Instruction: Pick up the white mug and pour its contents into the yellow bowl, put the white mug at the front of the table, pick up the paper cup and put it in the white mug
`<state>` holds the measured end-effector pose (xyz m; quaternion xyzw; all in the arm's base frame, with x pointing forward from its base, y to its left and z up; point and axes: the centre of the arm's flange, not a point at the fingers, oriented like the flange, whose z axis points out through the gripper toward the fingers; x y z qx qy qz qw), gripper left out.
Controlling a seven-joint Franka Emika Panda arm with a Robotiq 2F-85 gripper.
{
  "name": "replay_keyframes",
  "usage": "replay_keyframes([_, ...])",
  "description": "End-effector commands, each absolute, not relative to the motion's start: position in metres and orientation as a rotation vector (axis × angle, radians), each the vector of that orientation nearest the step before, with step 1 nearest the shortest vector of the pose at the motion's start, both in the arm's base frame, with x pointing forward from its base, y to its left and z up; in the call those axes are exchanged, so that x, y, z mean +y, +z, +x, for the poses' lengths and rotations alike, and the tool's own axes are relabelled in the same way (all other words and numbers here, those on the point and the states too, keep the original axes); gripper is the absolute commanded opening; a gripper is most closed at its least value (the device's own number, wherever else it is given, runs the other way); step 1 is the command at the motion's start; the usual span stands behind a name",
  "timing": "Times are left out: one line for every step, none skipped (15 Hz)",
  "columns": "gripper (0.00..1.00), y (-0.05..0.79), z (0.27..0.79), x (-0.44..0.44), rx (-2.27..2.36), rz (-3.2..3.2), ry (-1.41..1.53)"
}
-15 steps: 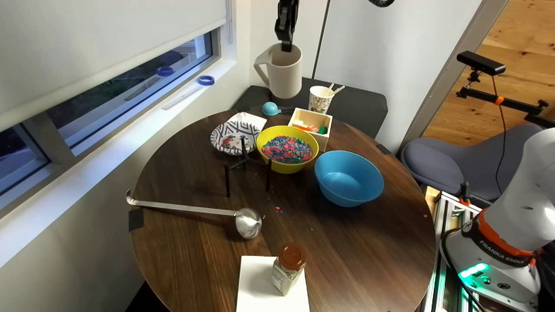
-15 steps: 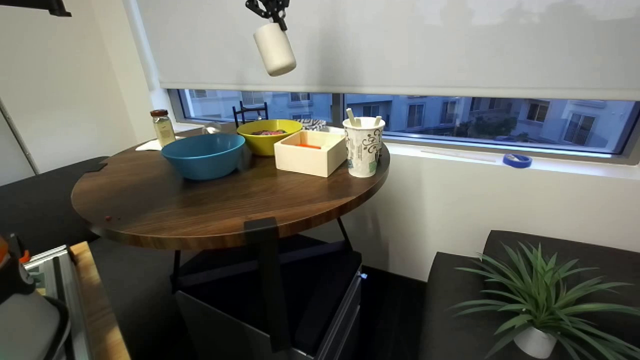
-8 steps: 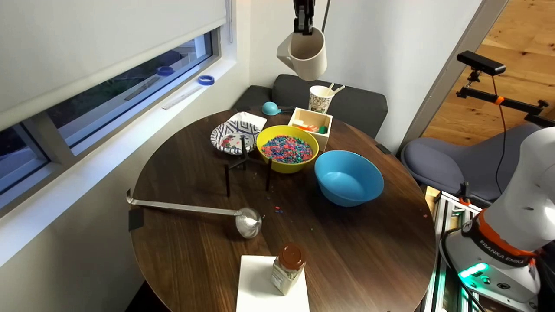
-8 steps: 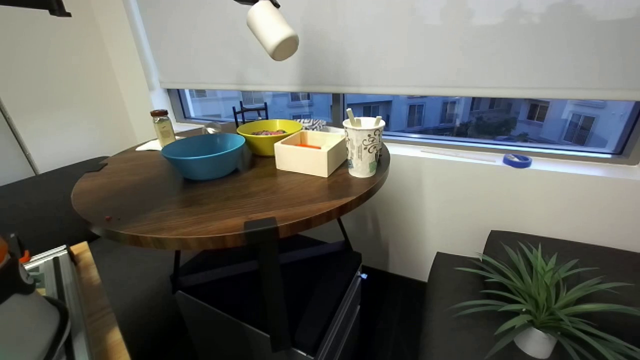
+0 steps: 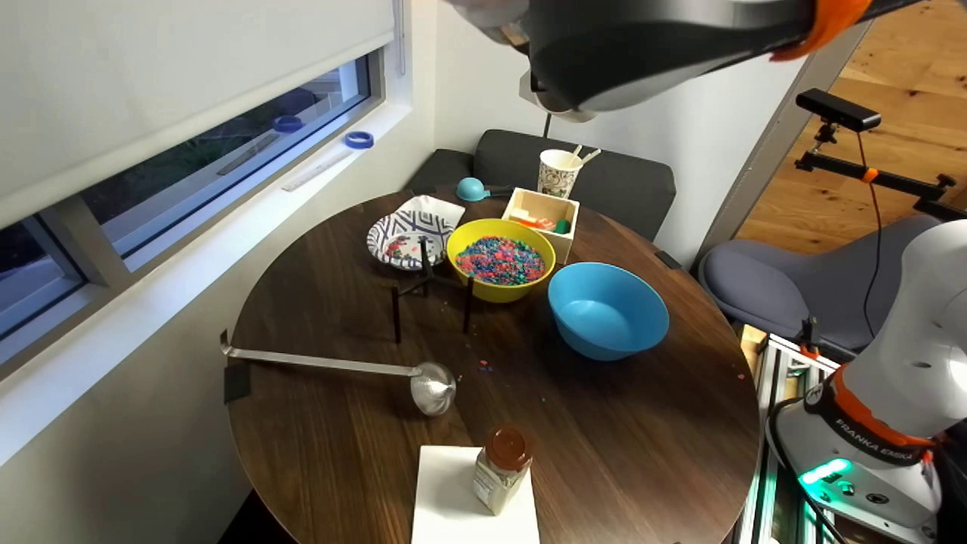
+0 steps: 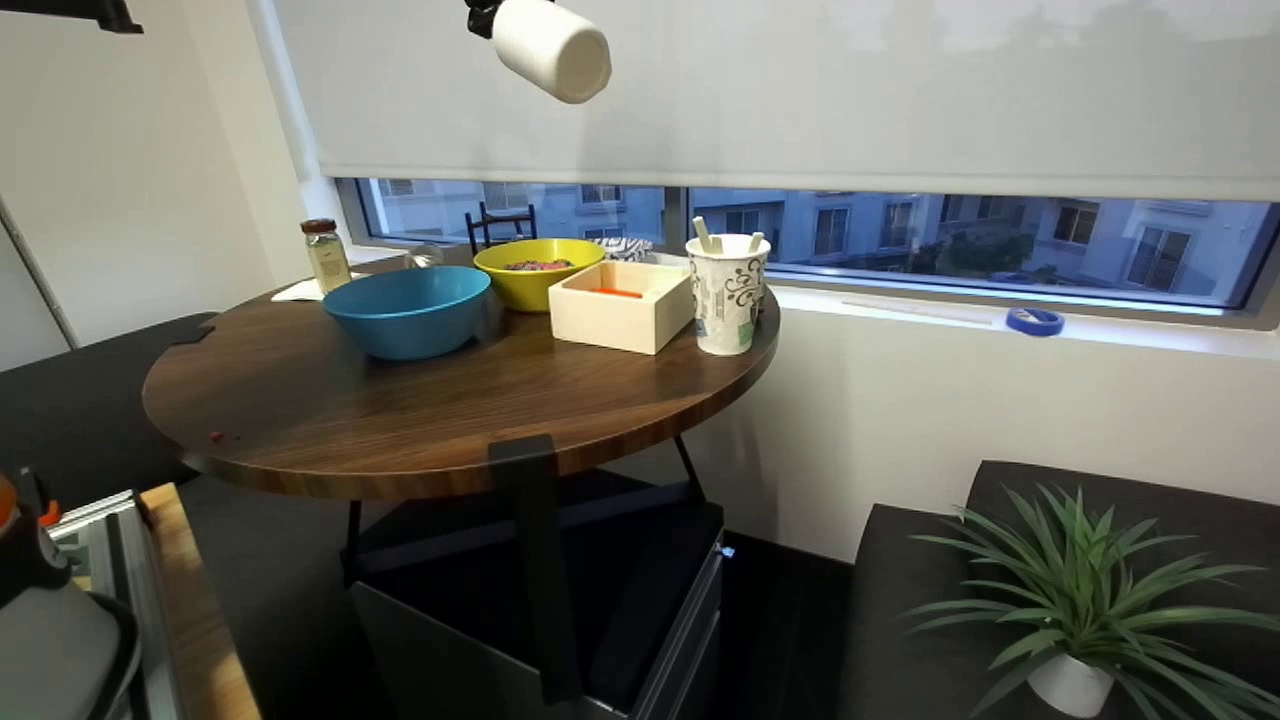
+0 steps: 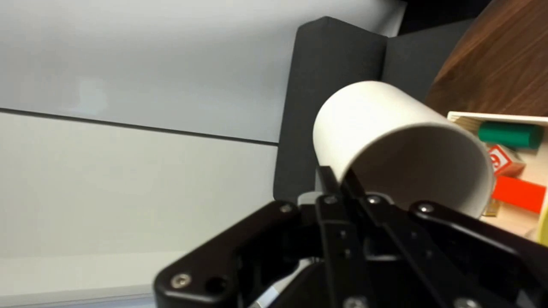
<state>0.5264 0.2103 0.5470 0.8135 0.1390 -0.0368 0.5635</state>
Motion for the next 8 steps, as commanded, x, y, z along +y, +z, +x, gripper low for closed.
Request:
replay_keyframes([0.01, 0.514, 0.529, 0.216, 0.193, 1.759, -0.138])
replay_keyframes([0.01, 0.506, 0.532, 0.218, 0.159, 1.717, -0.152])
replay_keyframes([0.01, 0.498, 0.535, 0.221, 0.132, 1.672, -0.164])
replay_keyframes([0.01, 0.491, 0.538, 0.225, 0.105, 1.625, -0.177])
replay_keyframes([0.01, 0.483, 0.542, 0.229, 0.08, 1.576, -0.189])
replay_keyframes([0.01, 0.476, 0.546, 0.235, 0.056, 1.527, -0.201])
replay_keyframes([0.01, 0.47, 0.549, 0.24, 0.04, 1.473, -0.212])
replay_keyframes([0.01, 0.463, 0.552, 0.246, 0.027, 1.419, -0.218])
